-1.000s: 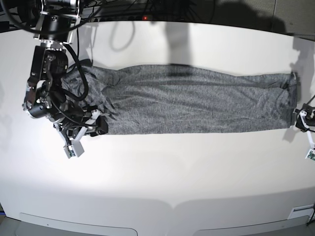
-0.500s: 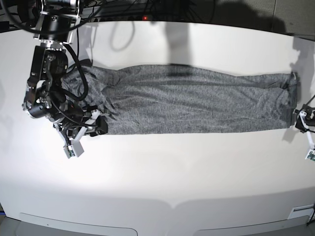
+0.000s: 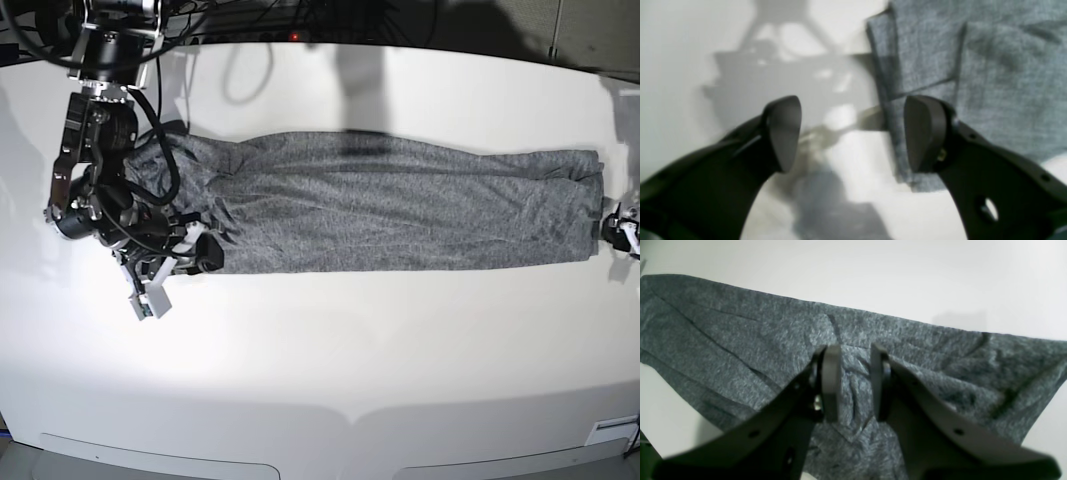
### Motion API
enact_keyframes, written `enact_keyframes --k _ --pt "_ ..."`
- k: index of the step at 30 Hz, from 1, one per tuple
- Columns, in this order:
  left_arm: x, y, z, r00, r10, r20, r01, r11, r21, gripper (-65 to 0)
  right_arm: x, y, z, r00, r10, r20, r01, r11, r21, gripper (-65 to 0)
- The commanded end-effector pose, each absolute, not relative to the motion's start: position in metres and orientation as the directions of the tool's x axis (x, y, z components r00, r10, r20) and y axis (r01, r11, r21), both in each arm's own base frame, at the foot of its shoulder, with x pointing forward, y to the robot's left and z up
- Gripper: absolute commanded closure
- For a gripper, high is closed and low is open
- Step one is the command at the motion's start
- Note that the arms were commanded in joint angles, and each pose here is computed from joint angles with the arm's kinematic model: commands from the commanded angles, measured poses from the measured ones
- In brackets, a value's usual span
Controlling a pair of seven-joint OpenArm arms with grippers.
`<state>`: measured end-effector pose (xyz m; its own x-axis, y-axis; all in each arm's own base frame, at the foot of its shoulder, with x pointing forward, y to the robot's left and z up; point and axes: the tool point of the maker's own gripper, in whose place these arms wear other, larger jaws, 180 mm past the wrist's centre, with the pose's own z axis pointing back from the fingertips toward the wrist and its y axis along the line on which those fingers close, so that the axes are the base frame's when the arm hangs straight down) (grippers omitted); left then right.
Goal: Fold the T-shirt properly
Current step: 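Grasp the end of the folded strip with the left gripper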
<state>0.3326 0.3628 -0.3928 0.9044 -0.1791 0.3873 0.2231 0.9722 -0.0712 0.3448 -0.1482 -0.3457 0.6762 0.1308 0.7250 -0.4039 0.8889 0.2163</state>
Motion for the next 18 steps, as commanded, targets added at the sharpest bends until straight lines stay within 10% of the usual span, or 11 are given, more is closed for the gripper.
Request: enact_keyframes --k 1,18 --pt "0.342 0.370 -0.375 0.891 -0.157 0.426 0.217 0.972 -0.094 -45.1 0.355 -0.147 -0.328 0.630 0.121 0.767 -0.422 0.883 0.207 -16.1" --pt "0.295 0.371 -0.427 0.953 0.122 0.279 -0.028 0.947 -0.320 -45.1 0.350 -0.139 -0.326 0.645 0.100 0.757 -0.439 0.860 0.261 -16.1"
